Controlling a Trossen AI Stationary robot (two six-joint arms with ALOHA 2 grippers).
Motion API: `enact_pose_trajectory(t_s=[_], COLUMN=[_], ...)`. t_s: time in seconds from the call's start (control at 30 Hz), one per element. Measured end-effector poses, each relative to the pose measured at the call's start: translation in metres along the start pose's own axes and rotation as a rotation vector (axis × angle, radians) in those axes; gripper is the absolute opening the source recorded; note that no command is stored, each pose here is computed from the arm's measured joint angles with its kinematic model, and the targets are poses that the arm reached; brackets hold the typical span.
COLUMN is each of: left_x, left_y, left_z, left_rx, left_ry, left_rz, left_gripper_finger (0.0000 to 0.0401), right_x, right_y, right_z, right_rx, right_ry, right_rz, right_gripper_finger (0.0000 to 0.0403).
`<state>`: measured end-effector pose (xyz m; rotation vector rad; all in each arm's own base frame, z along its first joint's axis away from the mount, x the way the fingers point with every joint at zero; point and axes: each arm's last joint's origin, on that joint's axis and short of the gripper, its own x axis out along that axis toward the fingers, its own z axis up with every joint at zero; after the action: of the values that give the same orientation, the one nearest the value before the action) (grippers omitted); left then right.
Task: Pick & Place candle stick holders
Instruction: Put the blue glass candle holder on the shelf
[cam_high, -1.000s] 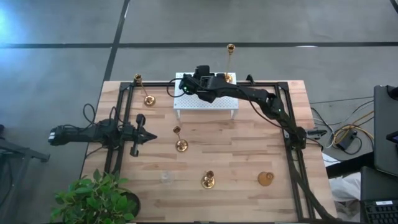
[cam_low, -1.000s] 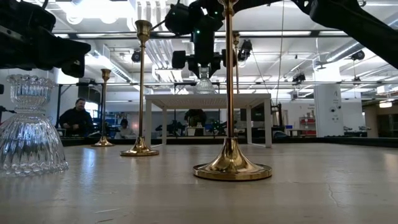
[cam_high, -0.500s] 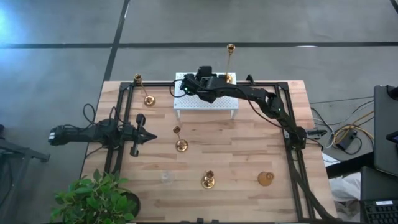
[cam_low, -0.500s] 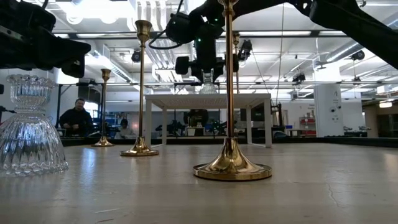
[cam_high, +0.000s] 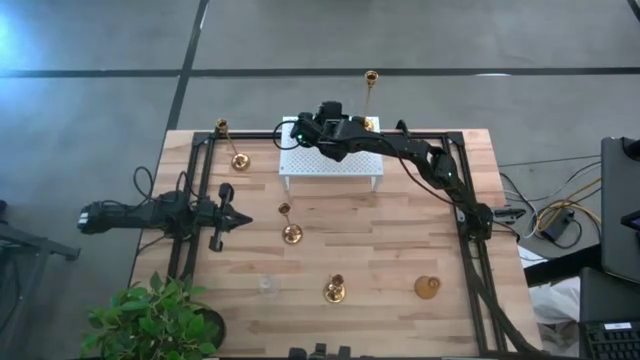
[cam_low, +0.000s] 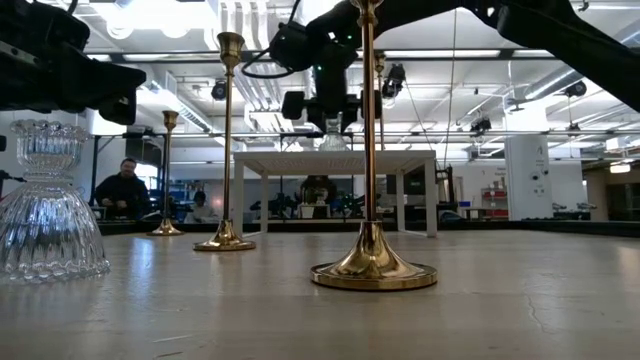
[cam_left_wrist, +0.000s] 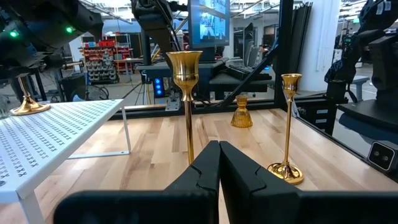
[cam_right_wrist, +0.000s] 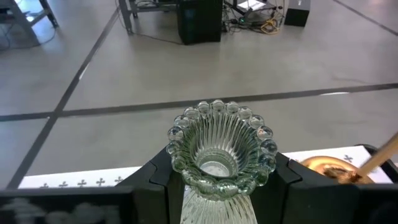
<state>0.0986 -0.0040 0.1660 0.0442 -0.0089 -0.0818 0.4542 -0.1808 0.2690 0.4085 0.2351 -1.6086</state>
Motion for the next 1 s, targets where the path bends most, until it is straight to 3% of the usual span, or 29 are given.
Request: enact_pose_trajectory(t_s=[1.0], left_x=[0.000], left_y=[0.000], left_z=[0.000], left_rx=[0.000], left_ry=[0.000], left_rz=[0.000], left_gripper_finger=[0.0014], right_x=[0.010], right_y=[0.007], right_z=[-0.017], right_rx=[-0.099], right_ry=[0.001], right_rz=[0.056], right_gripper_finger=[0.0126])
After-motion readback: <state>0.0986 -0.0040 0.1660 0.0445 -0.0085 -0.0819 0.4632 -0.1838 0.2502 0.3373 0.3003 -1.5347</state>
